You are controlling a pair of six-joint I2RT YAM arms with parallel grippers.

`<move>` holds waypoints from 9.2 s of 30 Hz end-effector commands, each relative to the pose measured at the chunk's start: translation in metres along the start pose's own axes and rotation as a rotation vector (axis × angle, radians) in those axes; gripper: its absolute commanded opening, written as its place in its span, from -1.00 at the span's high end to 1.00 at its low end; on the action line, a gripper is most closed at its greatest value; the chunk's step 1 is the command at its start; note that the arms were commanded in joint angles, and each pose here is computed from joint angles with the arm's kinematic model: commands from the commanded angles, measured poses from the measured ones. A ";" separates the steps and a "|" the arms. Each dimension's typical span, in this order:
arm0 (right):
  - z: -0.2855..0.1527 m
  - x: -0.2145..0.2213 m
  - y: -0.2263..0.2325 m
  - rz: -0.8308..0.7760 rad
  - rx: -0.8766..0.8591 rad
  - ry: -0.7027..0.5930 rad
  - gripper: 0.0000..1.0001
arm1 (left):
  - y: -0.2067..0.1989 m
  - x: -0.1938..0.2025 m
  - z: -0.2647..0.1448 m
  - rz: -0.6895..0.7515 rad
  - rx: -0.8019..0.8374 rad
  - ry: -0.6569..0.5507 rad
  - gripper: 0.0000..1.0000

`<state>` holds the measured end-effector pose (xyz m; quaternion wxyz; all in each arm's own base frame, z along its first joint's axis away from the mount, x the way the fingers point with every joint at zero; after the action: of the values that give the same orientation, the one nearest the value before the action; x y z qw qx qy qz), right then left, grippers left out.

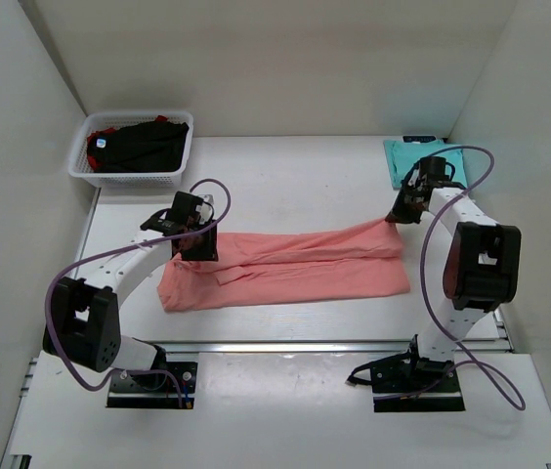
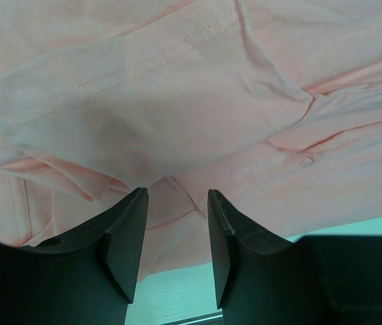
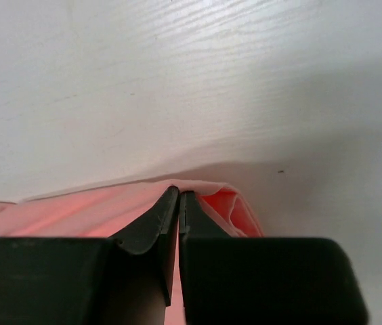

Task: Fold and stack the t-shirts
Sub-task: Fold the other side of the tshirt into a rectangle, then rotate the tshirt 80 degrees

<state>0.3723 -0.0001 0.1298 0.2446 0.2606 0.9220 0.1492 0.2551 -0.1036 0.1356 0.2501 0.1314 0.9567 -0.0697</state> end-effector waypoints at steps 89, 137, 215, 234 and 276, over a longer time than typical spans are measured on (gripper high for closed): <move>-0.038 0.015 0.014 0.131 0.014 0.001 1.00 | 0.025 -0.061 -0.027 -0.200 -0.213 -0.278 1.00; -0.004 -0.066 0.020 0.069 -0.162 -0.158 1.00 | 0.046 -0.058 -0.007 -0.154 -0.145 -0.388 1.00; -0.024 0.182 -0.025 0.082 0.296 0.284 0.55 | -0.038 -0.159 0.155 -0.157 0.060 0.151 0.07; -0.042 0.313 -0.012 0.168 0.068 0.269 0.37 | -0.068 -0.254 0.219 -0.259 0.297 -0.163 0.14; -0.095 0.256 0.067 -0.391 -0.102 0.404 -0.07 | -0.118 0.060 -0.042 -0.167 0.434 -0.003 -0.37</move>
<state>0.1744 0.1743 0.1462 0.1390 0.0316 0.9763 0.1626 0.1669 -0.1935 0.1634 0.2157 0.1320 0.9191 -0.3020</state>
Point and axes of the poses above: each gripper's point midway between its finger pads, its own z axis out along the fingers, its own y axis along the line the jaws close on, x = y × z, the point moved 7 cm from there along -z, back along the fingers, and after that the axes turned 12 degrees about z, right-handed, at the moved point
